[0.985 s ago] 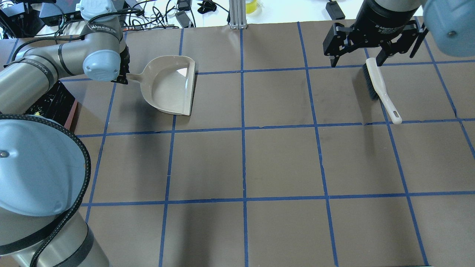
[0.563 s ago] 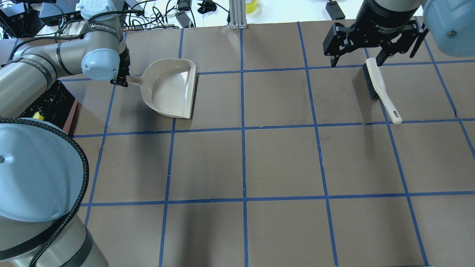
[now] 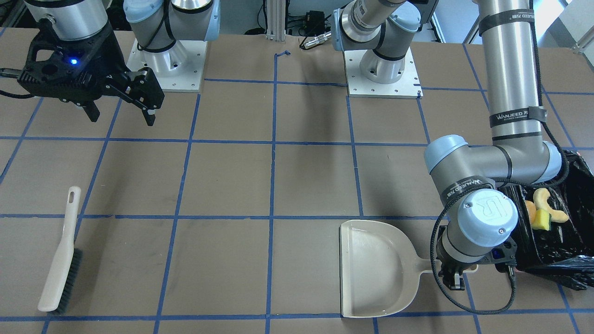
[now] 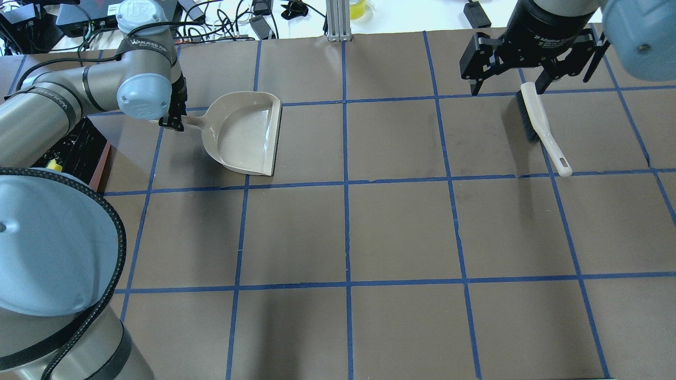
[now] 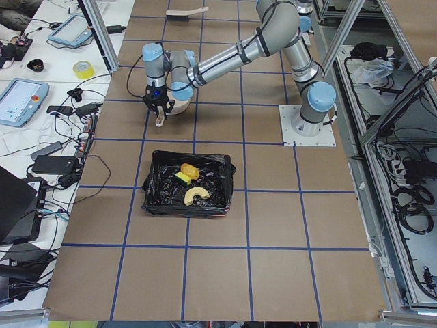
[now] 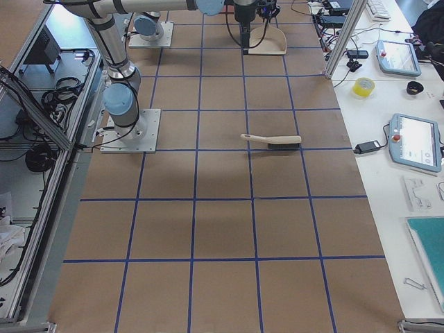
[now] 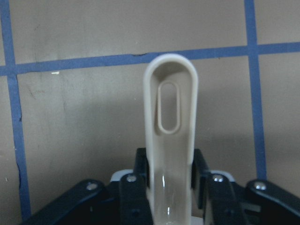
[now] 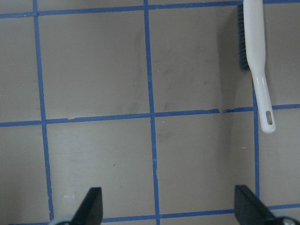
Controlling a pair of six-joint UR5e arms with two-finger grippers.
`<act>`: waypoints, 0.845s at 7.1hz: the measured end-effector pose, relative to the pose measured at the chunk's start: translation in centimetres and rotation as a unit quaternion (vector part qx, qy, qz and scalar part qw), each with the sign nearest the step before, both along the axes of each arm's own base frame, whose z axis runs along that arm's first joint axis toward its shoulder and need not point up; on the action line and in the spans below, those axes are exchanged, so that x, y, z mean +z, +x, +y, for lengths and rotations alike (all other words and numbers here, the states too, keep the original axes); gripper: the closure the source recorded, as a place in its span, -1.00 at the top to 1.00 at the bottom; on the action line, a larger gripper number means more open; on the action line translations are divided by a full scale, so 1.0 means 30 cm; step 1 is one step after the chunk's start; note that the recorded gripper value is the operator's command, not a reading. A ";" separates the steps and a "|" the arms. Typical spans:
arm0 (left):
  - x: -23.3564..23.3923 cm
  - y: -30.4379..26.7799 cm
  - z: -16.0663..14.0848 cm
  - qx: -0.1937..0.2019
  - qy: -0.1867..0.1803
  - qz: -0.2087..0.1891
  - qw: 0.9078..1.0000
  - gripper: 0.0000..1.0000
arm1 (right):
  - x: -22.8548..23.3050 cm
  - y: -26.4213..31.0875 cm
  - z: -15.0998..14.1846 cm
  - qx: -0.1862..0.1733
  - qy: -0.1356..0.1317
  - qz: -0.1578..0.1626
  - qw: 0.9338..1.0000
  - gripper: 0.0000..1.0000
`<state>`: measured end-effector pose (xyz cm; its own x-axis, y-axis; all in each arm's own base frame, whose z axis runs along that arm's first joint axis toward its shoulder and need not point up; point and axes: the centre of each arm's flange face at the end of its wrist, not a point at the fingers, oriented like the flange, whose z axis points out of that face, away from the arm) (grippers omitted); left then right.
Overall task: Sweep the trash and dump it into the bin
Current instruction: 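Bring the dustpan back and lower it onto the table with the left gripper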
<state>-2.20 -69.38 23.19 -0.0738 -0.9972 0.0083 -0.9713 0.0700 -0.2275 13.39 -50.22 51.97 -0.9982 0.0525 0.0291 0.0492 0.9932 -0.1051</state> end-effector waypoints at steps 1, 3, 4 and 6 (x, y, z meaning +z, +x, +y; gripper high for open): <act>-0.002 -0.001 0.009 -0.001 0.002 0.000 1.000 -0.85 | 0.000 0.000 0.000 0.000 0.000 0.000 1.000 1.00; 0.000 0.001 0.014 -0.006 0.004 -0.003 1.000 -0.45 | 0.000 0.000 0.000 -0.001 0.000 0.000 1.000 1.00; 0.004 0.001 0.014 -0.005 0.003 -0.004 1.000 -0.22 | 0.000 0.000 0.000 -0.001 0.000 0.000 1.000 1.00; 0.018 0.002 0.015 -0.001 -0.001 -0.006 1.000 0.13 | 0.000 0.000 0.000 -0.001 0.000 0.000 1.000 1.00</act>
<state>-2.14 -68.93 23.74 -0.0764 -0.9970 0.0101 -0.9683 0.0718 -0.2394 13.39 -50.22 51.97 -0.9981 0.0538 0.0290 0.0505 0.9932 -0.1051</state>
